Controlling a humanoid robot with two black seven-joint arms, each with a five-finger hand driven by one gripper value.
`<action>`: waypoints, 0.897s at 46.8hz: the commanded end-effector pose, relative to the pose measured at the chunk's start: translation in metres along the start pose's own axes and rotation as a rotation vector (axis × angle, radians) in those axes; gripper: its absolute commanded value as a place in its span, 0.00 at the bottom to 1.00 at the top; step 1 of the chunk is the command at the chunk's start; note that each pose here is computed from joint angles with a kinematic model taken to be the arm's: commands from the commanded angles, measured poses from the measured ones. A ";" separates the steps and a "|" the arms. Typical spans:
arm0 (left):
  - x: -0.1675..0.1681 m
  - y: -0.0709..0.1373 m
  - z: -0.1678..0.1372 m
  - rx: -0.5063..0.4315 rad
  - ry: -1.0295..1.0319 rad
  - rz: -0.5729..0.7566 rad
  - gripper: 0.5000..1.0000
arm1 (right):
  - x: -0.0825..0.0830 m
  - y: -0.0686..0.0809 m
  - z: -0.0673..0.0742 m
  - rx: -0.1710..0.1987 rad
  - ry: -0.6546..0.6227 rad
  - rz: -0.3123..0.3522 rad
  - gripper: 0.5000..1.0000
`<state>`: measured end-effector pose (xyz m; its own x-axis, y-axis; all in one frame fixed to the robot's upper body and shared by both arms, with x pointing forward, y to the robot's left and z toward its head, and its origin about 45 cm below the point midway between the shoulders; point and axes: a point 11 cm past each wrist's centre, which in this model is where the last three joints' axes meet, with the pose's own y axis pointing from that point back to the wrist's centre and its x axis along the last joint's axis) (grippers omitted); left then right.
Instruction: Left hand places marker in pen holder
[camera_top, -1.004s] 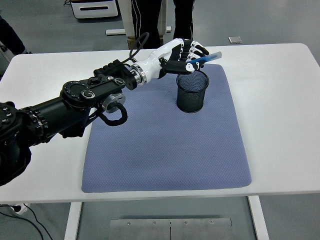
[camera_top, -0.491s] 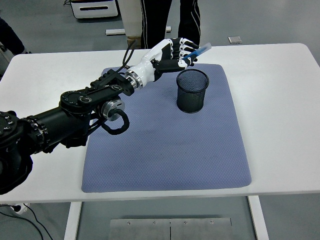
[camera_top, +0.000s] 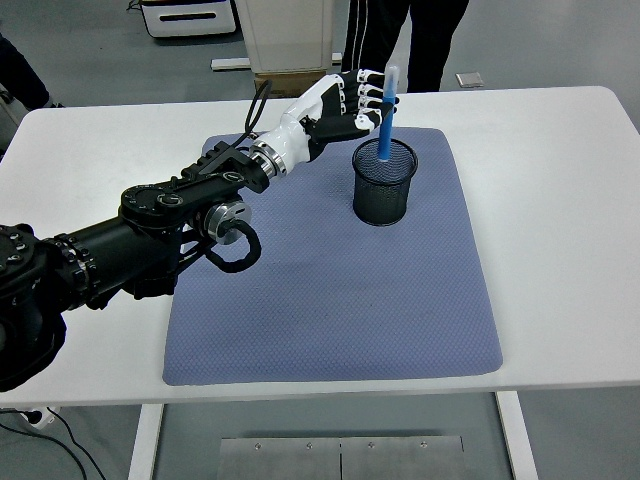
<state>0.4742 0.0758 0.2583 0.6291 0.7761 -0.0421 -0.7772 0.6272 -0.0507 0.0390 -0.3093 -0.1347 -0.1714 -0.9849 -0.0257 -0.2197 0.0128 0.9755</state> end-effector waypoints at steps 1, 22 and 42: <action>-0.001 0.001 -0.002 0.002 0.003 -0.001 0.20 | 0.000 0.000 0.000 0.000 0.000 0.000 1.00; -0.001 -0.002 0.006 -0.021 0.019 0.004 0.68 | 0.000 0.000 0.000 0.000 0.000 0.000 1.00; 0.007 -0.006 0.021 -0.049 -0.003 0.023 1.00 | 0.000 0.000 0.000 0.000 -0.001 0.000 1.00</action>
<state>0.4810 0.0737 0.2786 0.6211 0.7820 -0.0523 -0.7824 0.6147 -0.1004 0.0390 -0.3093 -0.1347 -0.1714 -0.9849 -0.0258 -0.2198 0.0127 0.9755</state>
